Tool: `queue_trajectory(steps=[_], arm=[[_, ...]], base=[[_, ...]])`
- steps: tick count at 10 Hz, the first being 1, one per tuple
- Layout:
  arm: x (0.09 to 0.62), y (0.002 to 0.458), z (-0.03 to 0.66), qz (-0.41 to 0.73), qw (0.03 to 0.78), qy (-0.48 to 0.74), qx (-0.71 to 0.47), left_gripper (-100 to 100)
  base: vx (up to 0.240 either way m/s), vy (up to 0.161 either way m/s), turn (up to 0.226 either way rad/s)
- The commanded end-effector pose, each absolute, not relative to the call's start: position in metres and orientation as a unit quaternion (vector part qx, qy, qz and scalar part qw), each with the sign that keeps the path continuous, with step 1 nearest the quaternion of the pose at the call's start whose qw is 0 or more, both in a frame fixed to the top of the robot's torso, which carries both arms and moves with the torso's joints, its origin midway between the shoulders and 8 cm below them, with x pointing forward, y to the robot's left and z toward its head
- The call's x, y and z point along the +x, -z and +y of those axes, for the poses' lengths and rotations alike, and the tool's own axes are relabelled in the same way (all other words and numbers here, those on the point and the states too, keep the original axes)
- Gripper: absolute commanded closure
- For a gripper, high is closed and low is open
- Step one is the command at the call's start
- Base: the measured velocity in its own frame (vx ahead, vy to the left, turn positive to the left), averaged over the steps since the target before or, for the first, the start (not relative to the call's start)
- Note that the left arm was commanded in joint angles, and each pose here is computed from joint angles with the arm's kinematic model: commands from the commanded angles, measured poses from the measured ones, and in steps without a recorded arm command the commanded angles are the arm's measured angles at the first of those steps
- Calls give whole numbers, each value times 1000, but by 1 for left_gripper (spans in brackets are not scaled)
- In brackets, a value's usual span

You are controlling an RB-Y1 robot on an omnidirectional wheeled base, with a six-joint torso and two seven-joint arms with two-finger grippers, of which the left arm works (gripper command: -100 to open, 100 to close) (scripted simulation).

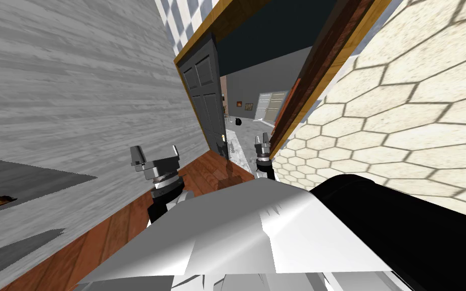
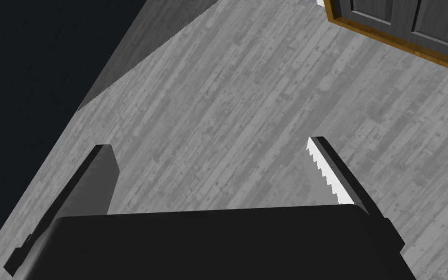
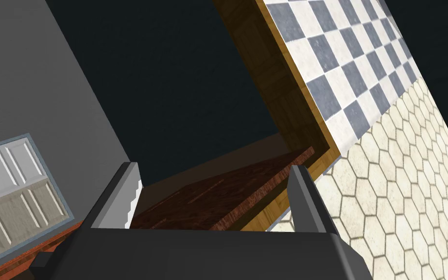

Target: Push the door open

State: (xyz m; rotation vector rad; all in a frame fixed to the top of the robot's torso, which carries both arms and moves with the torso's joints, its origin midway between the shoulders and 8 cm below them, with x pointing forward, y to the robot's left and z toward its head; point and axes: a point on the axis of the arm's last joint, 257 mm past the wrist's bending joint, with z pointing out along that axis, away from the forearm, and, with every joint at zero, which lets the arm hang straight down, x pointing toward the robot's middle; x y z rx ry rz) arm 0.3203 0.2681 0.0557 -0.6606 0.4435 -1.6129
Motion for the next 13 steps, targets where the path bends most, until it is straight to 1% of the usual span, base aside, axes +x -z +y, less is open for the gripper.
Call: queue_trajectory(steps=[1,9,13], arm=[[327,-48,267,198,619,702,-292,-100],[361,-4,257,225,599,700,-316,-100],[382,27,250,244,586,698,-332,-100]], base=[[13,5,-73],[85,36,-74],[89,45,-100]])
